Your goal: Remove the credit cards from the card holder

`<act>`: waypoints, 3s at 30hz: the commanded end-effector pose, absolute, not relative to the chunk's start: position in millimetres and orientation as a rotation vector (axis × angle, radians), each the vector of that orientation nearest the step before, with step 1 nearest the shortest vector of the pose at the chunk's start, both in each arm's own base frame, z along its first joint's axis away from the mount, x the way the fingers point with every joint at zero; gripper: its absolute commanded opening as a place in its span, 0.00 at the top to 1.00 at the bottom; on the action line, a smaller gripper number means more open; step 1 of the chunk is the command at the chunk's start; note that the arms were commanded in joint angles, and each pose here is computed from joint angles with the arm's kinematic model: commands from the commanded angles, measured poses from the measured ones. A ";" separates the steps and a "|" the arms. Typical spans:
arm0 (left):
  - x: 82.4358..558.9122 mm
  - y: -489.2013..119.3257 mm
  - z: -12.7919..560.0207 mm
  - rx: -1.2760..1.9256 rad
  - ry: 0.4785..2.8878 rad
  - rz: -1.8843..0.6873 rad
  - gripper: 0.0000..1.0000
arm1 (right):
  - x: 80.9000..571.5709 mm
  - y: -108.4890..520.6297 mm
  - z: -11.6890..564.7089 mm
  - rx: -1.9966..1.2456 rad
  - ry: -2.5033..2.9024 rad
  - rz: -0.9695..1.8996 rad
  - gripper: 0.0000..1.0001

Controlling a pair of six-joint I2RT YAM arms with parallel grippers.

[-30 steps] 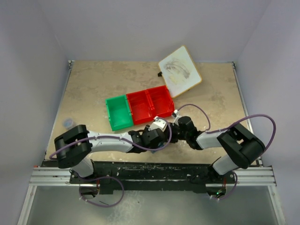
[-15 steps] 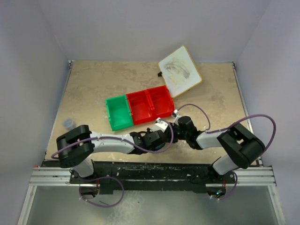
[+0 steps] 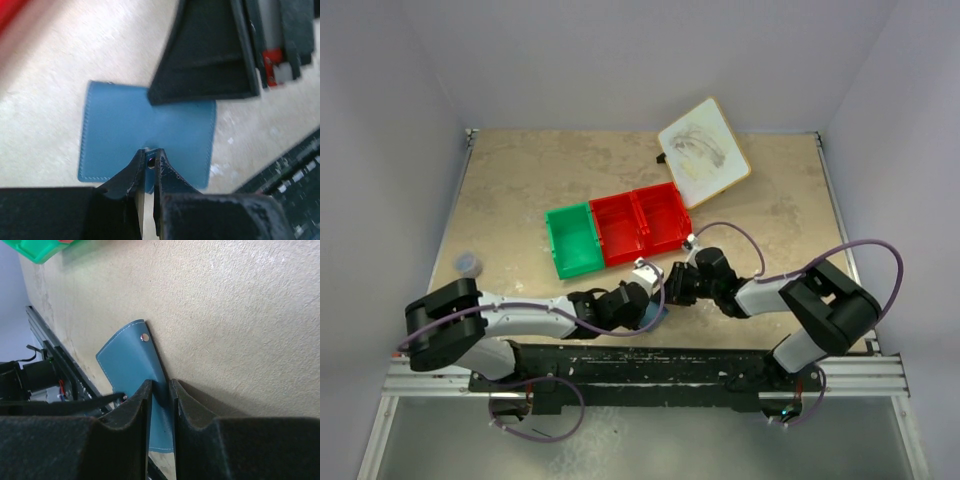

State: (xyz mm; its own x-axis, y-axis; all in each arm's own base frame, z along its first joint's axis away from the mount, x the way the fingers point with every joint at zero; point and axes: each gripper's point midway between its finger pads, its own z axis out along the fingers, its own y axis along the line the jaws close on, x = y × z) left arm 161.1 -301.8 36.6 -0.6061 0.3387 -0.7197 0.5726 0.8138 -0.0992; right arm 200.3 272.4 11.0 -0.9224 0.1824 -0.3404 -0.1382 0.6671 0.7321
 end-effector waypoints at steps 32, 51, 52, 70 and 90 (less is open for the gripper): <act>173.5 -223.3 62.5 -0.022 2.194 -0.412 0.49 | 226.2 257.4 86.1 -0.226 2.324 0.920 0.58; 173.1 -251.0 77.3 -0.370 2.333 -0.348 0.36 | 214.3 264.0 53.5 0.028 2.387 0.886 0.65; 173.9 -253.8 74.6 -0.362 2.341 -0.330 0.35 | 214.0 259.0 54.5 0.051 2.379 0.871 0.65; 164.3 -259.6 36.2 -0.324 2.469 -0.153 0.61 | 200.6 224.0 64.6 0.188 2.298 0.848 0.60; 139.1 -230.4 25.2 -0.373 2.504 -0.315 0.82 | 211.7 248.9 58.0 0.066 2.362 0.843 0.60</act>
State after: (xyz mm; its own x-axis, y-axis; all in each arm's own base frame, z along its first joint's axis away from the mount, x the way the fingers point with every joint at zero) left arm 141.8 -220.0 21.5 -0.7904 -0.2894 -0.5399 -0.1972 0.9546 -0.2231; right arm 202.2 235.6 40.3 -0.8240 0.2483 -0.5092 -0.1034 0.8178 0.5661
